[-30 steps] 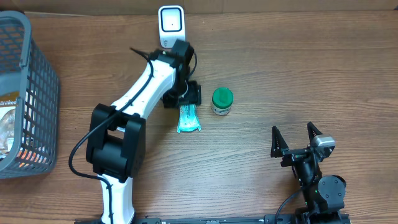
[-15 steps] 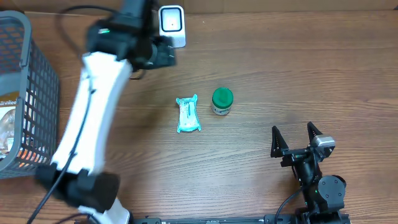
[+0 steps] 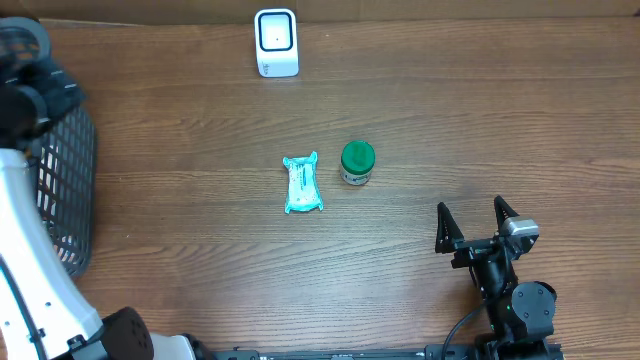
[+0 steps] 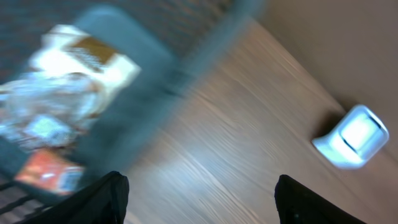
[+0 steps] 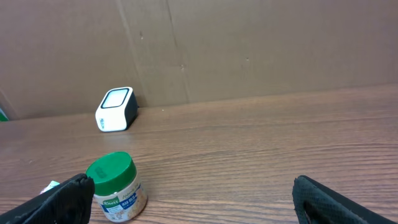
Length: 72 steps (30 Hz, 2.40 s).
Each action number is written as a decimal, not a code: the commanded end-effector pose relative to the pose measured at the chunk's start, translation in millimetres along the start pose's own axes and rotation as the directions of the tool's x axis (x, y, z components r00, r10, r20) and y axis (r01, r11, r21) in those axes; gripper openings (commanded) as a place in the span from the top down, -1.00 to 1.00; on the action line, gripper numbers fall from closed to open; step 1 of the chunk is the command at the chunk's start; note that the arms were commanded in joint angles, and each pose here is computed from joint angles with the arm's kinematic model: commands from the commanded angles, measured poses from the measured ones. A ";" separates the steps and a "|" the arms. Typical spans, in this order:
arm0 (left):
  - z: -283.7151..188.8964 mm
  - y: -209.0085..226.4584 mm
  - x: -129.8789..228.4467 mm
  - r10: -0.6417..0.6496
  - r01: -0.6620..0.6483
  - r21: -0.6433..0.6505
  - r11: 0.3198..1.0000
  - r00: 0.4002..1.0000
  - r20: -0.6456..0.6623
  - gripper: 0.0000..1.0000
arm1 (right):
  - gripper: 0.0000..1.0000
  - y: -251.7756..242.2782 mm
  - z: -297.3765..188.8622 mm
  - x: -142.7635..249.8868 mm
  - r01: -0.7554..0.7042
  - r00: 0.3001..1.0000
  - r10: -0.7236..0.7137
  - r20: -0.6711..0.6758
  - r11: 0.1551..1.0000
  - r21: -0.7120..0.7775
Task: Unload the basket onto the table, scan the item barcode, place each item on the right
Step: 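Reach the left gripper into the basket and grasp the orange item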
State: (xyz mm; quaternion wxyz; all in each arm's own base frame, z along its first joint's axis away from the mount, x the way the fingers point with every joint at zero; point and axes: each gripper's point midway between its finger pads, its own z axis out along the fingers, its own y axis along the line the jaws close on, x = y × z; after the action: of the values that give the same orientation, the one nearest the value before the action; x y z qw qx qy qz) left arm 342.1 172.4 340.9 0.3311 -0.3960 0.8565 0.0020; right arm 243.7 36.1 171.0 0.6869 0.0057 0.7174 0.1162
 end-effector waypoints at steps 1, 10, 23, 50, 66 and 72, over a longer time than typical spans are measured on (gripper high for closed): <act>-2.2 29.5 -15.8 -0.090 0.091 -0.042 0.995 0.995 0.036 -0.54 | -1.00 -0.7 0.1 1.3 -0.001 1.000 0.001 0.006 1.000 0.001; 33.6 105.9 -14.8 -0.283 0.274 -0.207 0.939 0.959 -0.015 -0.48 | -1.00 -0.7 0.1 1.4 -0.001 1.000 0.001 0.005 1.000 0.001; 102.3 198.3 55.5 -0.487 0.394 -0.429 0.813 0.864 -0.129 -0.47 | -1.00 -0.7 0.1 1.4 -0.001 1.000 0.001 0.005 1.000 0.001; 175.7 254.9 138.8 -0.447 0.310 -0.540 0.782 0.883 -0.142 -0.65 | -1.00 -0.7 0.1 1.4 -0.001 1.000 0.001 0.005 1.000 0.001; 210.8 267.3 176.3 -0.459 0.237 -0.578 0.781 0.846 -0.273 -0.25 | -1.00 -0.7 0.1 1.3 -0.001 1.000 0.001 0.006 1.000 0.001; 210.2 266.1 170.8 -0.457 0.242 -0.572 0.783 0.848 -0.267 0.52 | -1.00 -0.7 0.1 1.3 -0.001 1.000 0.001 0.006 1.000 0.001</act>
State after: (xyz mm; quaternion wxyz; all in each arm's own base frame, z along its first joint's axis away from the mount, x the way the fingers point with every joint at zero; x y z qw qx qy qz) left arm 202.9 302.3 29.1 0.0549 -0.6174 0.7771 0.1087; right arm 243.7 36.2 171.2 0.6871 0.0056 0.7172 0.1164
